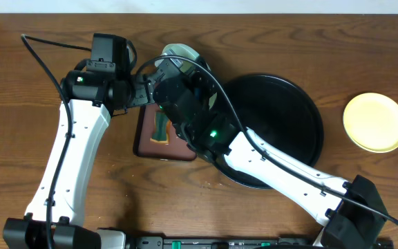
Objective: Clean dirty plates on tray and stack at the side
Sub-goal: 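Hold the light blue plate tilted above the brown tray, then carry the light blue plate right and set it on the yellow plate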
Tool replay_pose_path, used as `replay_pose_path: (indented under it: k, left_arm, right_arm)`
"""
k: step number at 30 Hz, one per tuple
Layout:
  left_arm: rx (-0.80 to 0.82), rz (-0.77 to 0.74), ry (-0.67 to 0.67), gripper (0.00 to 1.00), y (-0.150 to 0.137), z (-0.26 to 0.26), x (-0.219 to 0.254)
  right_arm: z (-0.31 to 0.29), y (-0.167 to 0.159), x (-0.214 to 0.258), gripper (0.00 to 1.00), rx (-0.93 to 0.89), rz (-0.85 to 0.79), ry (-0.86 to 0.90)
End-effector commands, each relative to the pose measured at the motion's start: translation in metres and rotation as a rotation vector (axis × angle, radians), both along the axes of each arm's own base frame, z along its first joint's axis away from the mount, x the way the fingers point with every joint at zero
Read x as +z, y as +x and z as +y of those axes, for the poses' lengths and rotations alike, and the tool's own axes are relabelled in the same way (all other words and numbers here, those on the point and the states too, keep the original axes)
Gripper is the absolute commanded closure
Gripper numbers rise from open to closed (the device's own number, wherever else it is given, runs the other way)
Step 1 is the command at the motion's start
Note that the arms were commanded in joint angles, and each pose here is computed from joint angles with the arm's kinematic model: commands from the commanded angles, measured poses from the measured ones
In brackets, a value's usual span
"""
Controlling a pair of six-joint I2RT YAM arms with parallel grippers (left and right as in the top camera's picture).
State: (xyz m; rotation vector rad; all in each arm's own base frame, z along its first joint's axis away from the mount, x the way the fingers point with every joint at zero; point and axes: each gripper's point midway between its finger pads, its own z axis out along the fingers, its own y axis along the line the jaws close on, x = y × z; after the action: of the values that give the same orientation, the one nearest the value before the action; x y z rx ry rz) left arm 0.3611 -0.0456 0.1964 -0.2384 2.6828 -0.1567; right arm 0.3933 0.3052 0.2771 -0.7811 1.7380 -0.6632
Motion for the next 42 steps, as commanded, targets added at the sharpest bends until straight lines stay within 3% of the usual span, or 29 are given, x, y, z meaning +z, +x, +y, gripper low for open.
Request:
replay_pose_path:
  k: [1,3,6,12,19,25,31,42]
  left_arm:
    - [-0.007,-0.002,0.002,0.16,0.001,0.000,0.002]
    - [-0.007,-0.002,0.002,0.16,0.001,0.000,0.002]
    - [-0.007,-0.002,0.002,0.16,0.001,0.000,0.002]
    - [-0.007,-0.002,0.002,0.16,0.001,0.000,0.002]
    - [-0.007,-0.002,0.002,0.16,0.001,0.000,0.002]
    - [-0.007,-0.002,0.002,0.16,0.001,0.000,0.002]
    - [-0.007,-0.002,0.002,0.16,0.001,0.000,0.002]
    - [-0.007,-0.002,0.002,0.16,0.001,0.000,0.002]
  right_arm:
    - [0.006,-0.003,0.001,0.99,0.030,0.014,0.006]
    - [0.001,0.000,0.005,0.99,-0.017,-0.008,0.077]
    - [0.005,-0.005,0.003,0.99,0.002,-0.002,0.019]
    - [-0.022,0.001,-0.030,0.99,-0.119,0.116,0.242]
    - [-0.060,0.009,-0.082,0.99,-0.235,0.559,0.778]
    - [-0.132,0.038,-0.074,0.99,-0.245,0.802,1.184]
    - [-0.275,0.050,-0.083,0.99,-0.518,0.742,1.377]
    - [-0.484,-0.023,-0.121,0.99,-1.068,0.524,1.444]
